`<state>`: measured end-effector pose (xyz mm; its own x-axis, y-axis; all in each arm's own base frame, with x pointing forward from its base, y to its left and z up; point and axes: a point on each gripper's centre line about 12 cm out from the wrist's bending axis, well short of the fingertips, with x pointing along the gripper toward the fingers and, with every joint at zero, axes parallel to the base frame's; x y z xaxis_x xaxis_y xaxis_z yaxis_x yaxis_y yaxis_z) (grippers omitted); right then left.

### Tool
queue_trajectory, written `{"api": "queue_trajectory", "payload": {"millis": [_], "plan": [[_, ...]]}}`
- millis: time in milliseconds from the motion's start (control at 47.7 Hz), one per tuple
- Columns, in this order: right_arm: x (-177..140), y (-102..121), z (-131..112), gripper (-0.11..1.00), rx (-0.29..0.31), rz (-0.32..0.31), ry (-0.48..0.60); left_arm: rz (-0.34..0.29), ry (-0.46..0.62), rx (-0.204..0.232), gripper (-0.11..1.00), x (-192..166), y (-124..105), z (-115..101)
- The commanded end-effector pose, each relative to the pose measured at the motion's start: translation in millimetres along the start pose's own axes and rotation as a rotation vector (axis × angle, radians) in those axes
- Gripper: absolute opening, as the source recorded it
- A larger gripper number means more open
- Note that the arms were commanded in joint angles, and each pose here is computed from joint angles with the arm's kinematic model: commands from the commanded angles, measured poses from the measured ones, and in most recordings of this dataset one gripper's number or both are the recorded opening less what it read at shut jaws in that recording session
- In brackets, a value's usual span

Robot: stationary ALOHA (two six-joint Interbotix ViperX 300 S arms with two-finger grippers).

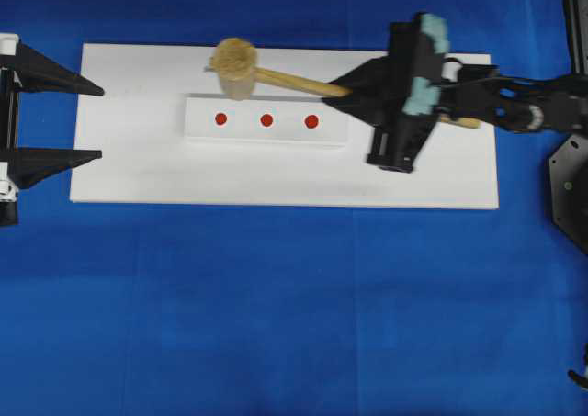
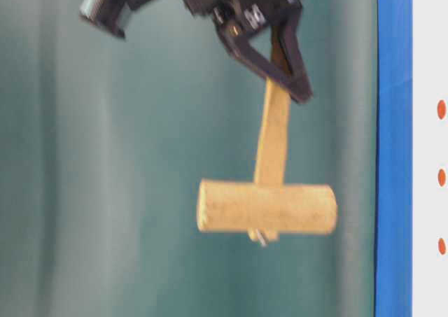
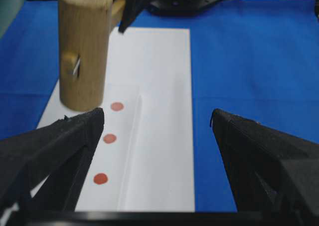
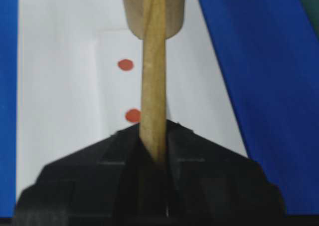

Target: Hit the mark with a hammer.

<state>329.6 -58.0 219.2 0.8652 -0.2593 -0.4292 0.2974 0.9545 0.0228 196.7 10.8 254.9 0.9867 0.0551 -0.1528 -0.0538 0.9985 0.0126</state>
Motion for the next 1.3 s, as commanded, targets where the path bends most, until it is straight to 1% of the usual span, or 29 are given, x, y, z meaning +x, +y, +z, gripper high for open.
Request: {"api": "queue_trajectory", "payload": {"millis": [0,168,252,357,462,545,650,713,860,1007,1175,1280], "plan": [[-15,-1,11,0.02,0.014,0.001,-0.053,0.000,-0.014,0.000,0.86,1,0,5],[-23,-1,5,0.02,0.013,0.007,-0.050,-0.001,-0.015,0.000,0.86,1,0,5],[-21,0,2,0.02,0.010,0.010,-0.039,0.000,-0.015,0.000,0.86,1,0,5],[-11,4,-8,0.02,0.001,0.015,0.004,0.000,-0.015,-0.002,0.86,1,0,5],[1,4,-25,0.02,-0.001,0.002,0.063,-0.001,-0.015,-0.001,0.86,1,0,5],[15,1,-48,0.02,0.014,-0.027,0.136,0.000,-0.014,-0.003,0.86,1,0,4],[28,0,-72,0.02,0.037,-0.046,0.222,0.000,-0.015,-0.003,0.86,1,0,5],[31,1,-78,0.02,0.040,-0.044,0.247,0.002,-0.017,-0.003,0.86,1,0,5],[27,1,-73,0.02,0.039,-0.041,0.228,0.005,-0.018,-0.007,0.86,1,1,5],[15,-1,-52,0.02,0.042,-0.040,0.148,0.005,-0.017,-0.008,0.86,1,1,5],[-19,-2,-20,0.02,0.055,-0.016,0.016,0.005,-0.017,-0.008,0.86,1,1,5],[-39,-3,-13,0.02,0.063,0.006,-0.031,0.005,-0.017,-0.008,0.86,1,1,5]]}}
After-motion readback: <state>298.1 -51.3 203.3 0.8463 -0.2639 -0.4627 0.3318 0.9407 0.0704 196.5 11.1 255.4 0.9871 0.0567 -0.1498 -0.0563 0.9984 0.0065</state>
